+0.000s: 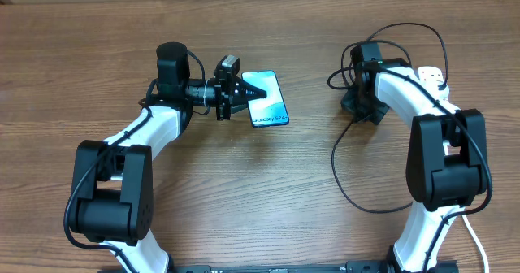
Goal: Plug charger to phone and switch on socket
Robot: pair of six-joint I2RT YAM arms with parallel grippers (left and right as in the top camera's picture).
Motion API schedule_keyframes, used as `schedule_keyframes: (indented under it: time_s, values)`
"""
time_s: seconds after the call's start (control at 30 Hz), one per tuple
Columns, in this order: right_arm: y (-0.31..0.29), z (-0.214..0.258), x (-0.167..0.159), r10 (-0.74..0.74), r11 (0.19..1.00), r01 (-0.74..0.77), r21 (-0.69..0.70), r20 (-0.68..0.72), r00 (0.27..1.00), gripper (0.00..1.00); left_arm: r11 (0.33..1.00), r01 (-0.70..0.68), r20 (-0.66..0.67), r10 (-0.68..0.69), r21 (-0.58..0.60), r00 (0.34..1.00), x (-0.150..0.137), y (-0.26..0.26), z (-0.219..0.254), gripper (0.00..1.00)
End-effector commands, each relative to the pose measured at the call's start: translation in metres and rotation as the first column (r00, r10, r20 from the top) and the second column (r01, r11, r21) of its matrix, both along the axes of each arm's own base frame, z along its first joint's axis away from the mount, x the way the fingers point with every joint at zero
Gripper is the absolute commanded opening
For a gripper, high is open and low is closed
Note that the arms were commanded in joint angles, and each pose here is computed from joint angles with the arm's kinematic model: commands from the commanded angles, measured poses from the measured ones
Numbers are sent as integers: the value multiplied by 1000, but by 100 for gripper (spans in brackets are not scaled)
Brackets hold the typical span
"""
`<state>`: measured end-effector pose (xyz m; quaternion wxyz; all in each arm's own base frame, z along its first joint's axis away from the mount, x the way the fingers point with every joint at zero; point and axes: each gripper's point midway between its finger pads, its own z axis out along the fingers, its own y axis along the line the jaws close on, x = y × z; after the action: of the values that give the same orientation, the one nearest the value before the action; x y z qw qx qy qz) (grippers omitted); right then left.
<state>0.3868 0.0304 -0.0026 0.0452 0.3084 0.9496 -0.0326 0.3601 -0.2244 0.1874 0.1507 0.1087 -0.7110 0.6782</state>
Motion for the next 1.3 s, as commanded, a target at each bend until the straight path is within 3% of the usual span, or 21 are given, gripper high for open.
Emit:
schedule_keyframes:
  time_s: [0.0, 0.13, 0.27, 0.37, 0.47, 0.6, 0.67, 0.8, 0.97, 1.13, 1.27]
  values:
    - [27, -42, -50, 143, 976, -102, 192, -214, 966, 4, 999, 45, 79, -42, -28, 996, -2, 1, 15, 4]
    - [55, -4, -36, 280, 909, -231, 348, -98, 955, 4, 998, 49, 101, -45, -32, 994, -2, 3, 15, 4]
    - [74, 58, -33, 368, 832, -364, 419, 74, 927, 4, 997, 52, 160, -43, -49, 986, 0, 15, 20, 4]
    - [89, 120, -44, 468, 735, -529, 424, 247, 848, 4, 999, 18, 213, -6, -51, 977, 9, 28, 24, 4]
    - [97, 168, -65, 563, 653, -671, 351, 367, 741, 4, 999, -6, 259, 19, -53, 966, 15, 37, 27, 4]
    - [106, 208, -100, 602, 608, -733, 305, 424, 676, 4, 998, -11, 308, 27, -56, 951, 19, 40, 33, 4]
    - [134, 231, -145, 648, 492, -808, 326, 482, 589, 4, 998, 0, 384, 22, -59, 923, 24, 37, 46, 4]
    - [170, 235, -190, 708, 338, -875, 347, 519, 480, 4, 998, 17, 480, 15, -63, 877, 29, 33, 65, 4]
    - [184, 212, -199, 742, 445, -846, 294, 407, 532, 4, 996, 52, 567, -5, -66, 824, 25, 22, 75, 4]
    - [207, 206, -200, 793, 401, -896, 194, 416, 445, 4, 990, 118, 676, -40, -70, 736, 13, 0, 75, 4]
    - [213, 194, -193, 794, 422, -885, 197, 390, 466, 4, 985, 160, 715, -61, -72, 696, 4, -14, 75, 4]
